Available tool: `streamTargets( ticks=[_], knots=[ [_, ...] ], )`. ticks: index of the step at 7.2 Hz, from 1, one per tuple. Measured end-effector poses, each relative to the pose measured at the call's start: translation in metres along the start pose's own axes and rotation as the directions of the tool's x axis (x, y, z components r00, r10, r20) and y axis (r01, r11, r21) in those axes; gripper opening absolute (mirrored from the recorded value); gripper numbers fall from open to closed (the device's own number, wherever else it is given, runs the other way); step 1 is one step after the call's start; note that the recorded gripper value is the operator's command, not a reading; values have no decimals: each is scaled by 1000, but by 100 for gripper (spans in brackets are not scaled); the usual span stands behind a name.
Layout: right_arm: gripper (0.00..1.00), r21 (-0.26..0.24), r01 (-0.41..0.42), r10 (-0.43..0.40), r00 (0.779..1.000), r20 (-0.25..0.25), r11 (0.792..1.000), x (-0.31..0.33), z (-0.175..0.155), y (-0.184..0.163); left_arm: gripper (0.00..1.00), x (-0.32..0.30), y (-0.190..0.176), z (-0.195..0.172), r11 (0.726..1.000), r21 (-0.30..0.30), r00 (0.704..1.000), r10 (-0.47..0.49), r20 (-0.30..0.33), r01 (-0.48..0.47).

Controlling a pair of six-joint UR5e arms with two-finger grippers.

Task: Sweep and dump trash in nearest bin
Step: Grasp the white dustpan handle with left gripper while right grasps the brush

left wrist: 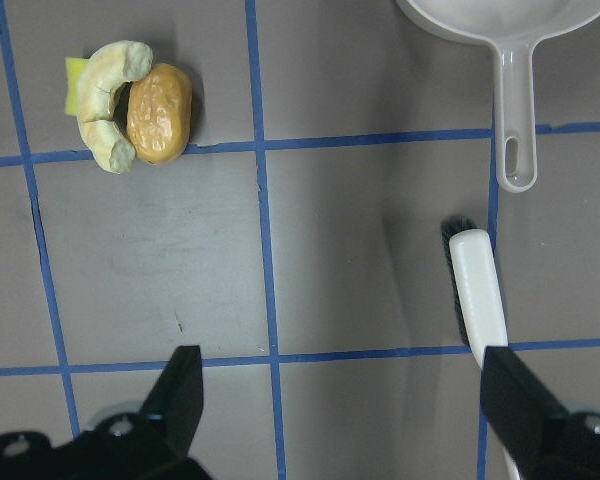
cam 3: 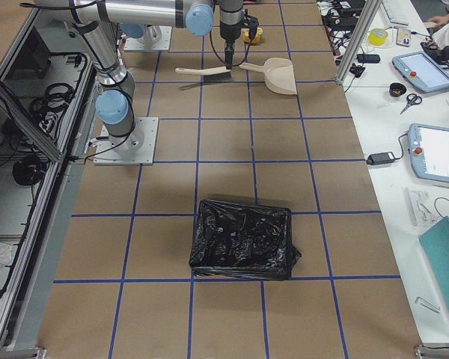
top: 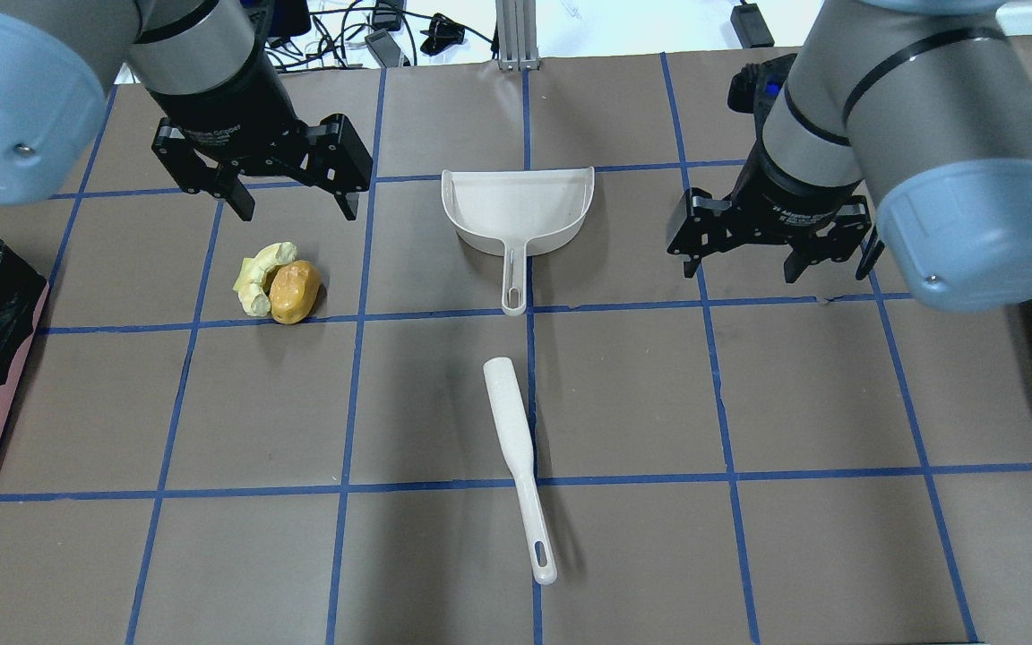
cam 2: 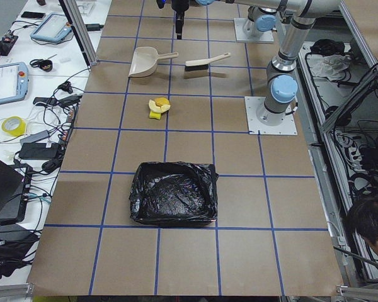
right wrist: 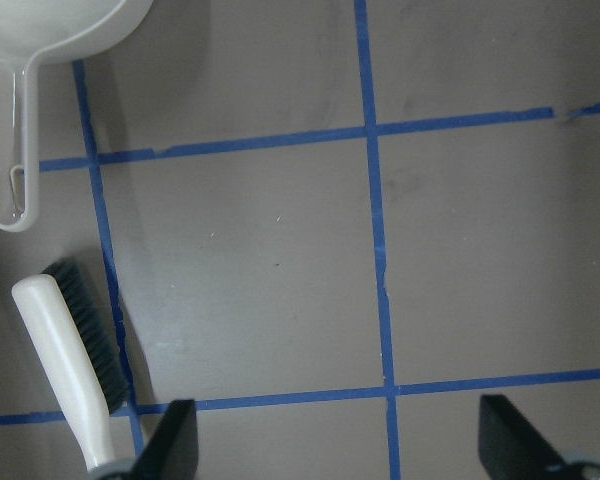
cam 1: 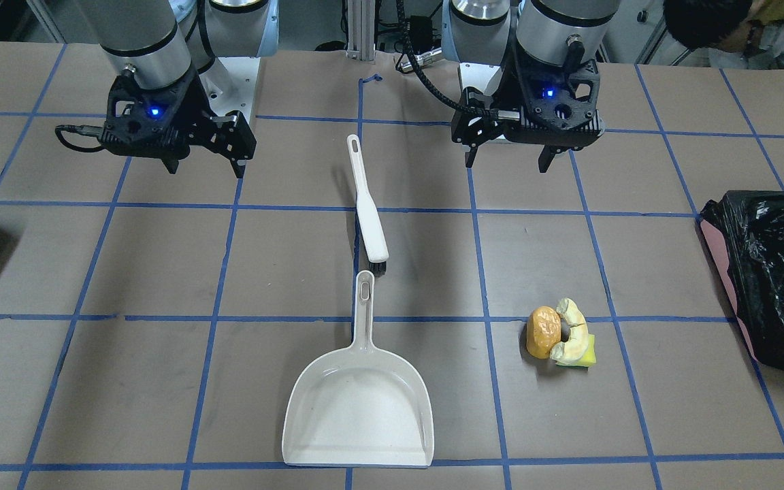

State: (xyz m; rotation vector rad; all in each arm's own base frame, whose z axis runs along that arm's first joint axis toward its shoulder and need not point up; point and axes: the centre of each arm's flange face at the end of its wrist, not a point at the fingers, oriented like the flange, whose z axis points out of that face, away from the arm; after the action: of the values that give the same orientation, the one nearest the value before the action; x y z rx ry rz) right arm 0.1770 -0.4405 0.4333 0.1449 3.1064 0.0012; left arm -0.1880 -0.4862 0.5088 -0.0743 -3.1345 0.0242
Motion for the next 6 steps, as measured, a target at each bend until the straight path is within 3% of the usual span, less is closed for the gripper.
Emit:
streamTargets(
  ticks=[3,6],
  knots=[
    [96,-26,0,0,1000,-9,1000,-56,33,39,100,-3,-47,28,998,63,1000,-11,-21,12],
    [98,-48,20,-21,1000,-20,999,-97,85,90,100,-18,-116,75,995,69,997,-66,-47,69]
  ],
)
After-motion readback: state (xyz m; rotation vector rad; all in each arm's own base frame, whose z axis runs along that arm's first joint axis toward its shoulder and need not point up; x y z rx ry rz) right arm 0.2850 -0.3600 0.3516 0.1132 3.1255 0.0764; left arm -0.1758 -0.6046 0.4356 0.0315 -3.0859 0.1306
